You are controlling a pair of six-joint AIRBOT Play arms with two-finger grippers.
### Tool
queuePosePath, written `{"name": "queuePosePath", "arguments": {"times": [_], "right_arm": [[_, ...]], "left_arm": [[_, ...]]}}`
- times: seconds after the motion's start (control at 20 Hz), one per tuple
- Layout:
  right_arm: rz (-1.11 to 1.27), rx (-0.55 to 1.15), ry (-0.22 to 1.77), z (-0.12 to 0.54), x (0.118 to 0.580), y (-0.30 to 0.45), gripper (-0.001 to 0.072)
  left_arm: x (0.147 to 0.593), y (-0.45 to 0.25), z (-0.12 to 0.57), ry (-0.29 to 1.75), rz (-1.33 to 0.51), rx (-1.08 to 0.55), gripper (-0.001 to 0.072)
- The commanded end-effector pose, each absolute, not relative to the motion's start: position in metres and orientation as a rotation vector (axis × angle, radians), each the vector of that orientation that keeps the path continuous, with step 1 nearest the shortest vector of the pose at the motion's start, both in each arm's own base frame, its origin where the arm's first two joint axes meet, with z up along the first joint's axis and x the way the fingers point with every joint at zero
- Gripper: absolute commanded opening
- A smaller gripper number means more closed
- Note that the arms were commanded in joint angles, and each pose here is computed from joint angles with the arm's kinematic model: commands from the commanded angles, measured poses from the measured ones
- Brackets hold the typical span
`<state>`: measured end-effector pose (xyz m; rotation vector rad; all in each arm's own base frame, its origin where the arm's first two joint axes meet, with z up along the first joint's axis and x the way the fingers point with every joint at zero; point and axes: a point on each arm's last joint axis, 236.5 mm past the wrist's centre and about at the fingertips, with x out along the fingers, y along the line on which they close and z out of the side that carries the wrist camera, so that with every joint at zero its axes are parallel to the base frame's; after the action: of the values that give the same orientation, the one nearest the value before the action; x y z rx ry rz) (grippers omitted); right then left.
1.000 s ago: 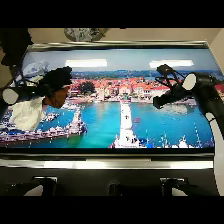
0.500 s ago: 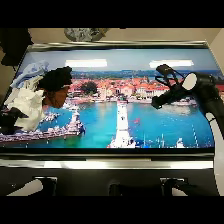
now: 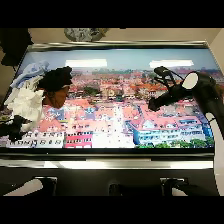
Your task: Fold the shirts.
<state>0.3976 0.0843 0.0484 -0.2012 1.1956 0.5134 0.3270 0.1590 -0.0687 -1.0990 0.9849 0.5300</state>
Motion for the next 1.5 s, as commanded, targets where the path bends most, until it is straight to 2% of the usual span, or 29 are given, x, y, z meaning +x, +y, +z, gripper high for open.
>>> {"name": "queuePosePath", "arguments": {"times": [0.0,0.05,0.1,0.15,0.25,0.35,0.45,0.6,0.75,0.95,1.1,1.2,1.35,1.4,1.45], "right_arm": [[0.543,-0.181,1.214,0.048,0.391,0.091,0.0627],[0.545,-0.185,1.211,0.049,0.391,0.091,0.0626],[0.547,-0.189,1.205,0.051,0.391,0.091,0.0616],[0.549,-0.201,1.19,0.056,0.39,0.09,0.058],[0.536,-0.266,1.124,0.08,0.39,0.083,0.0551],[0.456,-0.356,1.039,0.116,0.389,0.062,0.0553],[0.357,-0.449,0.94,0.161,0.383,0.038,0.0557],[0.274,-0.502,0.807,0.217,0.358,0.023,0.0556],[0.248,-0.493,0.721,0.252,0.328,0.021,0.0556],[0.234,-0.479,0.691,0.268,0.301,0.019,0.0555],[0.25,-0.477,0.755,0.257,0.289,0.019,0.0555],[0.255,-0.469,0.797,0.249,0.286,0.018,0.0555],[0.256,-0.442,0.855,0.234,0.296,0.019,0.0553],[0.268,-0.434,0.896,0.223,0.301,0.02,0.0553],[0.285,-0.428,0.946,0.209,0.306,0.022,0.0554]], "left_arm": [[0.338,0.163,-0.076,0.942,0.527,-1.086,0.0479],[0.338,0.16,-0.079,0.954,0.523,-1.089,0.0334],[0.339,0.157,-0.078,0.957,0.517,-1.102,0.0107],[0.343,0.153,-0.07,0.943,0.501,-1.121,0.0031],[0.364,0.147,-0.027,0.844,0.407,-1.076,0.003],[0.386,0.13,0.057,0.679,0.255,-0.897,0.0029],[0.385,0.091,0.157,0.494,0.112,-0.715,0.003],[0.339,0.005,0.27,0.263,-0.103,-0.543,0.003],[0.284,-0.075,0.314,0.185,-0.336,-0.528,0.0029],[0.263,-0.151,0.297,0.323,-0.59,-0.556,0.003],[0.27,-0.207,0.234,0.556,-0.704,-0.55,0.0031],[0.277,-0.236,0.176,0.739,-0.722,-0.536,0.0031],[0.3,-0.255,0.09,0.979,-0.656,-0.532,0.0032],[0.309,-0.254,0.065,1.045,-0.619,-0.539,0.0072],[0.314,-0.253,0.047,1.109,-0.598,-0.544,0.03]]}}
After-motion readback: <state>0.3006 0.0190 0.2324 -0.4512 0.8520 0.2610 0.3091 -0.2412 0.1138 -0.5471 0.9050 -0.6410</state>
